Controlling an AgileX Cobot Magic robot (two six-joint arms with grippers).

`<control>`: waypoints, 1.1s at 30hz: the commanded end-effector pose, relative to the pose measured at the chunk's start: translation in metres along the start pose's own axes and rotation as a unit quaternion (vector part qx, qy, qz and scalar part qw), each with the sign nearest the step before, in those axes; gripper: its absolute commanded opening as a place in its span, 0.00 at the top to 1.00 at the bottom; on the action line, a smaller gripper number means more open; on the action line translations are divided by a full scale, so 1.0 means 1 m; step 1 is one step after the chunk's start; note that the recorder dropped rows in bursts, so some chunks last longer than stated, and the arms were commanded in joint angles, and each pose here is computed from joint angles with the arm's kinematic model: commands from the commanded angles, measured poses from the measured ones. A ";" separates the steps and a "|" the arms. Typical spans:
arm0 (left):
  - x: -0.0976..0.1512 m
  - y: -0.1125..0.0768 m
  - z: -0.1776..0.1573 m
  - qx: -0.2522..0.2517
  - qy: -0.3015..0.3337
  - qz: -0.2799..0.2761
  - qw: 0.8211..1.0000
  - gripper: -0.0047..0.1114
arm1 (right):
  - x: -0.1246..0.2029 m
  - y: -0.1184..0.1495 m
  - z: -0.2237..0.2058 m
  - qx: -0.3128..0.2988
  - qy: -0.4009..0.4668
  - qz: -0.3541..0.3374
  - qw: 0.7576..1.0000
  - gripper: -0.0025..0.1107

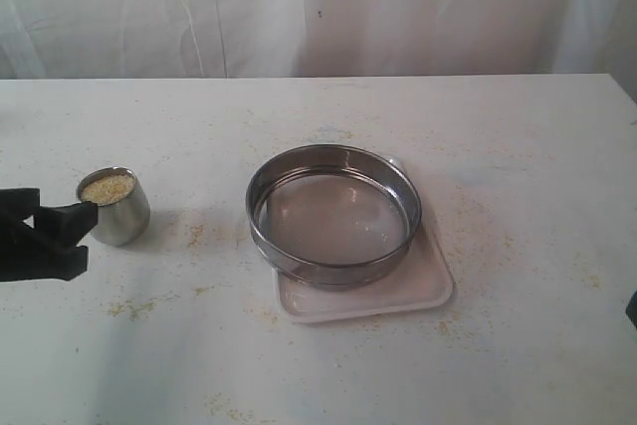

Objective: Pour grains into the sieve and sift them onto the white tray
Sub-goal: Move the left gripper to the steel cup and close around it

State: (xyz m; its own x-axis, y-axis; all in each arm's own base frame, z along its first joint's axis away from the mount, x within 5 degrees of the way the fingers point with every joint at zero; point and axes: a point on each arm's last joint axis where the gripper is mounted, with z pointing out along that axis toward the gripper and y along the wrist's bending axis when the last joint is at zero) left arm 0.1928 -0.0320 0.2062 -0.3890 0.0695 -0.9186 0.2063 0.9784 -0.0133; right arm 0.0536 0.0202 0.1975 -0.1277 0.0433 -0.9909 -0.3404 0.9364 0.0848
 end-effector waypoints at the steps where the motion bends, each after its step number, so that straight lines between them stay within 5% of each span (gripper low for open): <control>1: 0.023 -0.002 0.006 0.009 -0.045 -0.005 0.999 0.35 | 0.000 -0.001 0.000 0.003 -0.006 -0.001 1.000 0.98; 11: 0.046 -0.001 0.021 0.008 -0.055 -0.013 0.998 0.16 | 0.000 -0.001 0.000 0.003 -0.006 -0.001 1.000 0.98; 33: 0.062 0.010 0.098 -0.018 -0.022 -0.031 0.999 0.16 | 0.000 -0.001 0.000 0.003 -0.006 -0.001 1.000 0.98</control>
State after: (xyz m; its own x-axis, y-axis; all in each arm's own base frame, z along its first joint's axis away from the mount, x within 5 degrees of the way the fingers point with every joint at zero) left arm 0.2537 -0.0379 0.1129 -0.3596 0.0073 -0.9331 0.1662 0.9845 -0.0563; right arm 0.0536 0.0202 0.1975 -0.1277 0.0433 -0.9909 -0.3404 0.9364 0.0848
